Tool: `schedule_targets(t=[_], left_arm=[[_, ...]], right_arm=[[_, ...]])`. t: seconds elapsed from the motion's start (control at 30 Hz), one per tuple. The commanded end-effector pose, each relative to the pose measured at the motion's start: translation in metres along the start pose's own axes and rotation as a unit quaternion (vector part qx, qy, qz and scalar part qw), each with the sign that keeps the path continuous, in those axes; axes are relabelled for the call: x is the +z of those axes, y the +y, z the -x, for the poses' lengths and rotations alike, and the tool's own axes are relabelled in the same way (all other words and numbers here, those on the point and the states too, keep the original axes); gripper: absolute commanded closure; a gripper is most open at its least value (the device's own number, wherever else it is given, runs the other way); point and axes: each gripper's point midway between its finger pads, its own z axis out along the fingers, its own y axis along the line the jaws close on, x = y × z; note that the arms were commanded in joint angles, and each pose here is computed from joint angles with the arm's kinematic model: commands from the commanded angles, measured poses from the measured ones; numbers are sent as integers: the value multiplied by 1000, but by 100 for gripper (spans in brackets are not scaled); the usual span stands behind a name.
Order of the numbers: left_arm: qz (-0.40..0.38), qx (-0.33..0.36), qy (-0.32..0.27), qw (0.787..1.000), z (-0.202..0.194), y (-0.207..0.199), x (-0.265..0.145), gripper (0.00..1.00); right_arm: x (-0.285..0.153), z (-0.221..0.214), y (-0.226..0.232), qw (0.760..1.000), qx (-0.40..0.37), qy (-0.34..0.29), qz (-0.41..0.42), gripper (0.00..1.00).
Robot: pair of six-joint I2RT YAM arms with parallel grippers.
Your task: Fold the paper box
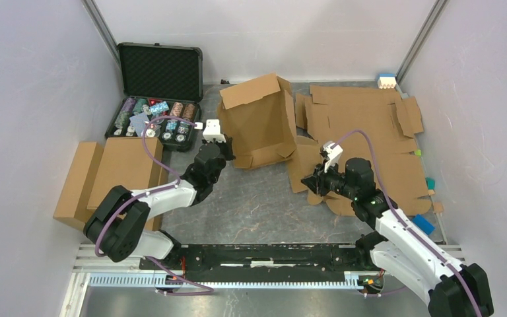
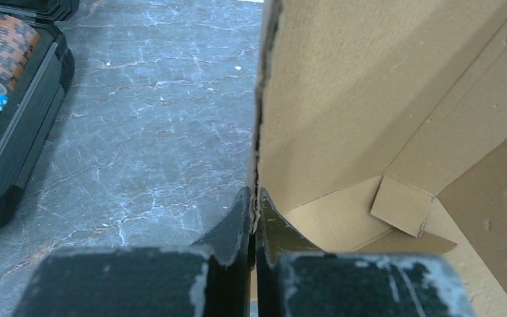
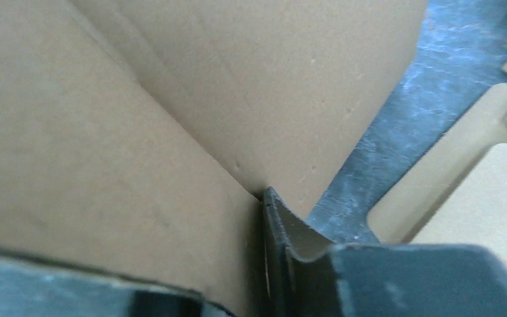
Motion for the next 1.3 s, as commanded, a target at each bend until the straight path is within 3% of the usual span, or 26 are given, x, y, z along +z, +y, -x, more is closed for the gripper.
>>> schedule_targets(t=[0.0, 0.03, 0.1, 0.53, 0.73, 0.93, 1.17, 1.27], left_arm=[[-36, 6, 28, 999, -10, -17, -6, 98], [-36, 6, 28, 999, -10, -17, -6, 98], [-33, 8, 28, 999, -9, -16, -7, 98], [-12, 15, 22, 1000, -4, -7, -8, 98], [15, 18, 17, 1000, 0, 3, -10, 98], [24, 23, 10, 999, 4, 7, -13, 98], [6, 18, 22, 1000, -3, -3, -10, 98], [-1, 7, 22, 1000, -3, -8, -11, 98]], right_arm=[[-5, 9, -15, 999, -14, -6, -50, 86], [-5, 10, -12, 999, -15, -6, -43, 94], [-4, 12, -5, 1000, -14, -6, -24, 100], [-4, 19, 43, 994, 33, 26, 104, 100], [-6, 20, 41, 994, 25, 32, 99, 100], [-5, -7, 8, 998, 4, 59, 17, 100], [-6, -15, 69, 977, 64, 35, 200, 100], [-8, -15, 74, 973, 65, 37, 217, 100]])
